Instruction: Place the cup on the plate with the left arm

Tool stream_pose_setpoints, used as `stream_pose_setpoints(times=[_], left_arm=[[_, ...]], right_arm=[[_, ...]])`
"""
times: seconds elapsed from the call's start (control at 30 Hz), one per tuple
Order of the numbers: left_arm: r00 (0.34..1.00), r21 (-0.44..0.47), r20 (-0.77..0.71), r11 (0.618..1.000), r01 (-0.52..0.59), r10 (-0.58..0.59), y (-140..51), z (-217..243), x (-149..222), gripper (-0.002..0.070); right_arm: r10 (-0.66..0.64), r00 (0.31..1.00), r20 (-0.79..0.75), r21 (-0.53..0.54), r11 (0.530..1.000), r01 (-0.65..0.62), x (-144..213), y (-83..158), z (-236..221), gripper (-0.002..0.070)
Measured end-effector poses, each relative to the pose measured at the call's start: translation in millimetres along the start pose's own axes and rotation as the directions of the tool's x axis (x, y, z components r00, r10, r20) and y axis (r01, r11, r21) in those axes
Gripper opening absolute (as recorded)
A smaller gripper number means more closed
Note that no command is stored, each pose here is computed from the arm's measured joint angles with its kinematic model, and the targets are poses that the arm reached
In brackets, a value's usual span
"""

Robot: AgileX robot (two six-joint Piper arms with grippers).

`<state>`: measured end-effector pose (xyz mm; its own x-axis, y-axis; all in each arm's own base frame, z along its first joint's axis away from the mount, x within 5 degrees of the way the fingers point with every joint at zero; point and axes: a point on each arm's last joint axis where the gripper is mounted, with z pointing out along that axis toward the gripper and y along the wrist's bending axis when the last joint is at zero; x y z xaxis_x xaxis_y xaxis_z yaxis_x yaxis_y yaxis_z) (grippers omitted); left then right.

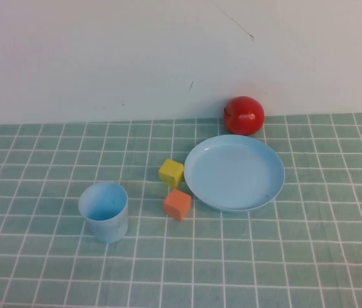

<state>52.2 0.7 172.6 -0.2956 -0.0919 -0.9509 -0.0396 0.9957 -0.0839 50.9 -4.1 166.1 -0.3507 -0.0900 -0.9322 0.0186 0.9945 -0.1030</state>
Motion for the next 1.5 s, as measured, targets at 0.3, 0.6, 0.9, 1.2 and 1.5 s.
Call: stream_pose_setpoints(times=[0.3, 0.6, 0.9, 1.2, 1.5], left_arm=[[1.0, 0.0, 0.0, 1.0, -0.002, 0.002, 0.0, 0, 0, -0.0003], [1.0, 0.0, 0.0, 1.0, -0.002, 0.002, 0.0, 0, 0, -0.0003], [1.0, -0.003, 0.0, 1.0, -0.013, 0.013, 0.3, 0, 0, -0.0003], [0.998, -0.015, 0.041, 0.999, -0.05, 0.051, 1.2, 0, -3, -0.0003], [0.924, 0.012, 0.379, 0.998, -0.06, 0.051, -3.0, -6, -33, -0.0003]], right_arm=[[0.007, 1.0, 0.0, -0.003, 1.0, -0.007, 0, 0, 0, -0.0002], [0.008, 1.0, 0.0, -0.004, 1.0, -0.008, 0, 0, 0, -0.0002], [0.012, 1.0, 0.004, -0.005, 1.0, -0.012, 0, 0, 0, -0.0002], [0.014, 1.0, 0.006, -0.006, 1.0, -0.014, -1, 1, 0, -0.0002], [0.02, 1.0, 0.006, -0.006, 1.0, -0.02, -1, 1, 0, -0.0002]])
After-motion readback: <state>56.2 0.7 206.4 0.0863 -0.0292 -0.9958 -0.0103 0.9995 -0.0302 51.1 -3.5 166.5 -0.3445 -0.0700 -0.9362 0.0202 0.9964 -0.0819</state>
